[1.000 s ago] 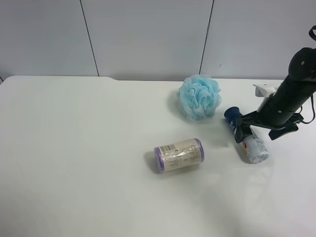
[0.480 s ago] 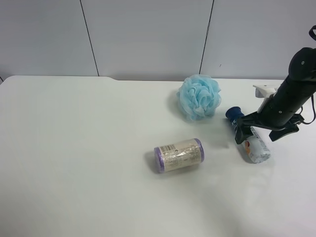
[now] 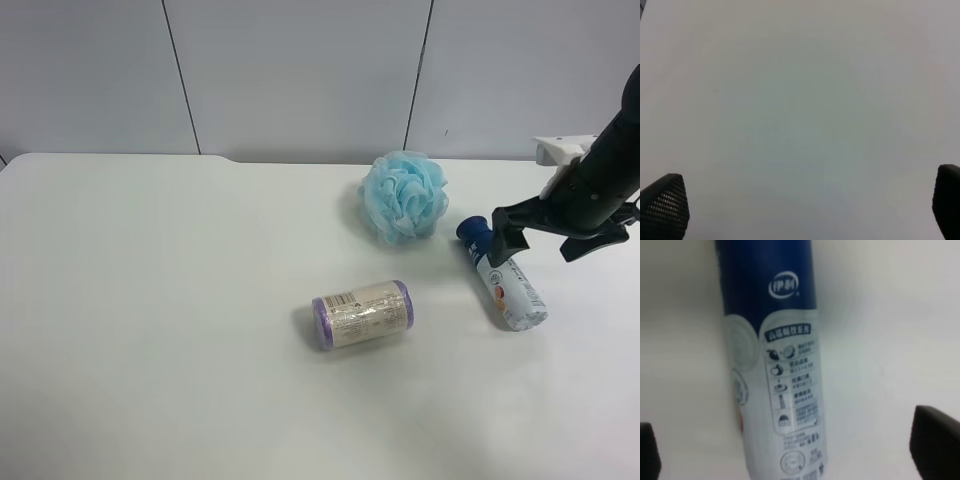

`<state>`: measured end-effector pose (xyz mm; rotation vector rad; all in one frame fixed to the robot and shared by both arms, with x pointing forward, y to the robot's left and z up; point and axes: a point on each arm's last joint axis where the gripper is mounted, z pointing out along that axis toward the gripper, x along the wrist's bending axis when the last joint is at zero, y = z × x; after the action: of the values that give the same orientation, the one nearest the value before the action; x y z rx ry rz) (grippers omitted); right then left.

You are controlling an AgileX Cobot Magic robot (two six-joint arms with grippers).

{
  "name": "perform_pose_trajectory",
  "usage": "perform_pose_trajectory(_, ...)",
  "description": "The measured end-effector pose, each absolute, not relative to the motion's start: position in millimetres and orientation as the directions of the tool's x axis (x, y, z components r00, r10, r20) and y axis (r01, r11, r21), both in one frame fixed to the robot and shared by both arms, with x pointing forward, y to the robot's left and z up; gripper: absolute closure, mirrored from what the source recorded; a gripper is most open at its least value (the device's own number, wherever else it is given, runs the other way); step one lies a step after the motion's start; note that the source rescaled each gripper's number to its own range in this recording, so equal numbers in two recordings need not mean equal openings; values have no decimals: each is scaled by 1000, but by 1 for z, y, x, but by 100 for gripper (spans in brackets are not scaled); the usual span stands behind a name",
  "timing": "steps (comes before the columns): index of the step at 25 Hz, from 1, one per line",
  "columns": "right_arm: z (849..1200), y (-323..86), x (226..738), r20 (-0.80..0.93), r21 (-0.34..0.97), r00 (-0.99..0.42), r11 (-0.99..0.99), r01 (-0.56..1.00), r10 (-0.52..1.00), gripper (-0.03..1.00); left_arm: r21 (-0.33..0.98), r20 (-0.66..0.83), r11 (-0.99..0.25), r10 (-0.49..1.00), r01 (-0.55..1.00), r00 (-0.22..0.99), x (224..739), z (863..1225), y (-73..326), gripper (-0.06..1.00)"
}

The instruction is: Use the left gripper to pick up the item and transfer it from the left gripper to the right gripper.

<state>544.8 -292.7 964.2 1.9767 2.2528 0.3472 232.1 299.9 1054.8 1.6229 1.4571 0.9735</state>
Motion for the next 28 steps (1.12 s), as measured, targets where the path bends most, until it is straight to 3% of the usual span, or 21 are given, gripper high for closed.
perform_pose_trajectory(15,1091,-289,464,16,532,-178,142,835,984,-3,895,62,-86,996,438,69,232,1055,300,-5)
perform_pose_trajectory(28,1142,-277,377,-9,665,-265,204,719,964,-3,895,62,-86,996,438,69,232,1055,300,-5)
